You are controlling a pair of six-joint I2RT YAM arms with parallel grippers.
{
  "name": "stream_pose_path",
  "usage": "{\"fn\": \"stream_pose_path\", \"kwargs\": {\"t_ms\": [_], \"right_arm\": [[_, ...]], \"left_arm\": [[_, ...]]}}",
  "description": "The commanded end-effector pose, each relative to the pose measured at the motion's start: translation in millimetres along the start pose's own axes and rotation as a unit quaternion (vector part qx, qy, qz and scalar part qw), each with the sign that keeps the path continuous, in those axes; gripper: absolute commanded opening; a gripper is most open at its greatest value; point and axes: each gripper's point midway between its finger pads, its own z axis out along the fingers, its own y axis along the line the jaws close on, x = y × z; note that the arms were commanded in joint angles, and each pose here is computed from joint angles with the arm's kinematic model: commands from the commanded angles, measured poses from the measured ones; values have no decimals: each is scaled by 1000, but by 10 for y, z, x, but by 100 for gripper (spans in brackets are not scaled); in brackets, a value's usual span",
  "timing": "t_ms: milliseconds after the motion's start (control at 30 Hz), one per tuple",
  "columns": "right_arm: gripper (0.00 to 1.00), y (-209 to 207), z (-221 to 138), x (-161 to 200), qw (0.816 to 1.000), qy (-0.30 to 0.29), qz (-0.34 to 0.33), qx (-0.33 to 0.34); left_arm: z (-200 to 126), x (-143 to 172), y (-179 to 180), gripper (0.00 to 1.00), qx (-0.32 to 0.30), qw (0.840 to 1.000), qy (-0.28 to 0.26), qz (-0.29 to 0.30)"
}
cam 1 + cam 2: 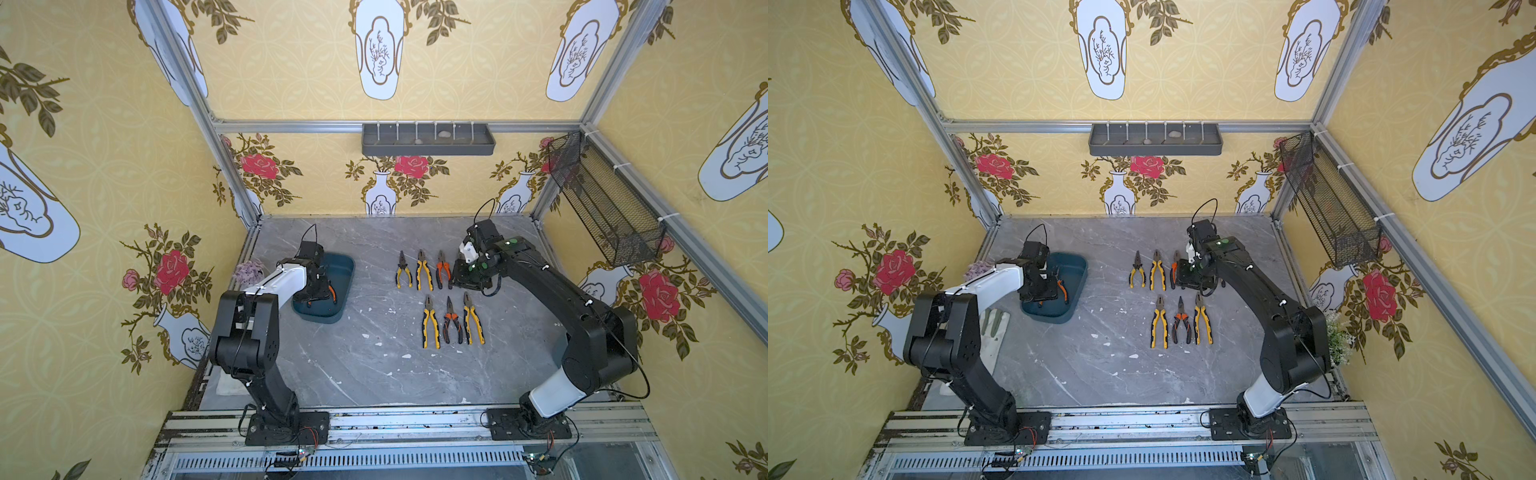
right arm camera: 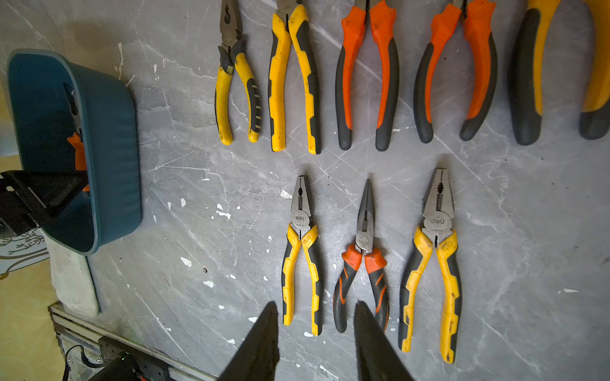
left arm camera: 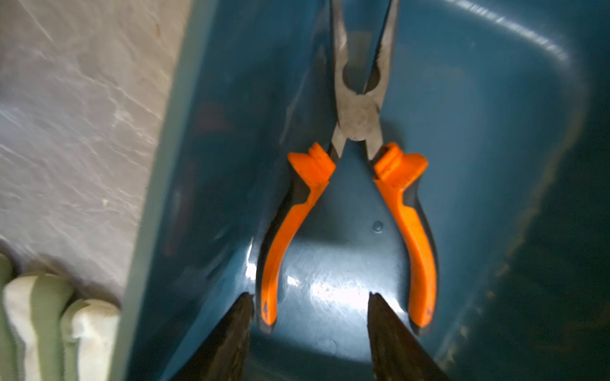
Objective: Take the pliers out of the storage box
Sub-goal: Pick up the pliers from the storage box.
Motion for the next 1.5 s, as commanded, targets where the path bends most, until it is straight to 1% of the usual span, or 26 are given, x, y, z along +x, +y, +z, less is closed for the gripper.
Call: {"fn": "stream_pose_path", "kwargs": {"t_ms": [0,100,233,300,367,400,600,767,833,933,1100,1167,1233,1300,1400,1467], "right_arm": [[39,0,-33,-31,1000,-7,-5,1],[39,-17,-30,-22,1000,-7,-4,2],[39,-43,-18,-11,1000,-6,-3,2],[39,-41,-16,-10,1000,-7,-2,1],[38,-39,-17,-6,1000,-6,-2,0],[38,-39,-20,-13,1000,-7,-1,0],[38,-49,-18,4,1000,-6,-2,1],[38,-53,-6,8,1000,-6,0,-1],[38,-48,-3,9,1000,-6,1,-3],[38,-44,-8,5,1000,-6,1,-3],[38,-56,-16,9,1000,-7,0,-1],[38,-61,-18,15,1000,-7,0,-1],[38,-68,-26,12,1000,-8,1,0],[38,-75,-27,20,1000,-8,2,0],[38,-88,-29,18,1000,-9,4,0],[38,-87,-22,19,1000,-7,3,-1]], "left_arm": [[116,60,54,58,-14,1000,12,-11],[164,80,113,59,-30,999,16,-17],[162,63,125,60,-33,999,14,-20],[178,74,106,58,-27,999,18,-18],[203,85,65,53,-18,999,25,-16],[217,89,48,52,-14,999,28,-15],[215,34,-90,50,19,999,33,-3],[158,16,-152,50,39,999,26,4],[155,12,-129,50,33,999,25,3],[186,17,-72,53,14,999,31,4],[266,15,4,52,-15,999,45,10],[312,35,26,49,-24,998,55,11],[340,71,32,39,-27,998,64,11],[342,120,41,33,-27,997,70,8],[327,200,62,30,-29,997,75,1],[307,245,75,31,-30,997,72,-3]]}}
